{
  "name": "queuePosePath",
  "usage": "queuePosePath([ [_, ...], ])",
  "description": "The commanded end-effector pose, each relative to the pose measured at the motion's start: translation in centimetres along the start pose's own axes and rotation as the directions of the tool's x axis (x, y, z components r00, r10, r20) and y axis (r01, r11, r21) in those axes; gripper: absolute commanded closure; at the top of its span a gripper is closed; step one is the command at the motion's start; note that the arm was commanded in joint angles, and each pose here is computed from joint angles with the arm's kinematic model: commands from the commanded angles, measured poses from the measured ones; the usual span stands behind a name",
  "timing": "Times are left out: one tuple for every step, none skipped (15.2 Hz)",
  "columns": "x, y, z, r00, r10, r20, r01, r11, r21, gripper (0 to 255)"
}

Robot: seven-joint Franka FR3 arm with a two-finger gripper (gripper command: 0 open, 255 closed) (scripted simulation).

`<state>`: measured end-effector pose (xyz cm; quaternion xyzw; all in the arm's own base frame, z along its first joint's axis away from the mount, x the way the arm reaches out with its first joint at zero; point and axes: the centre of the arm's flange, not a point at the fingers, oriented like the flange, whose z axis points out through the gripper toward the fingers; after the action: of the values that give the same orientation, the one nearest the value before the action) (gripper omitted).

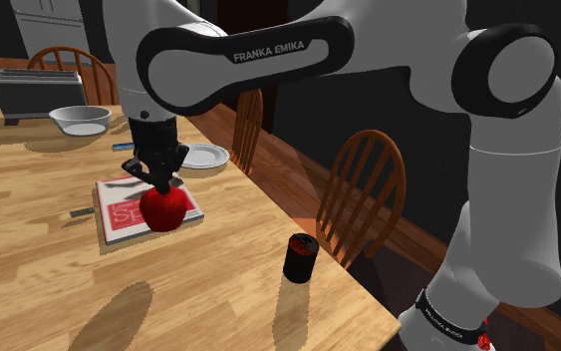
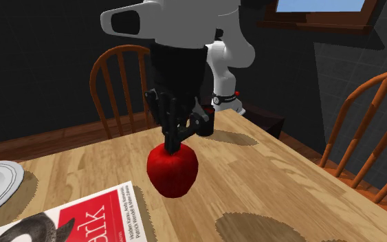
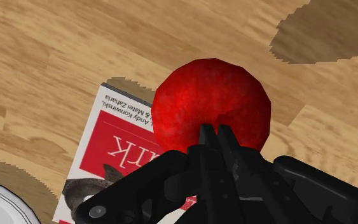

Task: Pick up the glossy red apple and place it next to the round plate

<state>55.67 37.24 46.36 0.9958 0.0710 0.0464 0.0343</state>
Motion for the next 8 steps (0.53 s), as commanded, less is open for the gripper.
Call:
queuePosePath([
  [0.1,0.0,-1.1,1.0,0.0,0.0,0.0,1.0,0.0,255],
  [0.2,0.1,-1.6,1.0,0.0,0.0,0.0,1.0,0.0,255],
  [0.2,0.1,-2.1,1.0,0.0,0.0,0.0,1.0,0.0,255],
  [0.3,0.2,-2.6,1.0,0.0,0.0,0.0,1.0,0.0,255],
  [0.3,0.2,-3.2,1.0,0.0,0.0,0.0,1.0,0.0,255],
  [0.4,0.2,-3.7,1.0,0.0,0.0,0.0,1.0,0.0,255],
  [0.4,0.3,-4.2,1.0,0.0,0.0,0.0,1.0,0.0,255],
  [0.5,0.3,-4.7,1.0,0.0,0.0,0.0,1.0,0.0,255],
])
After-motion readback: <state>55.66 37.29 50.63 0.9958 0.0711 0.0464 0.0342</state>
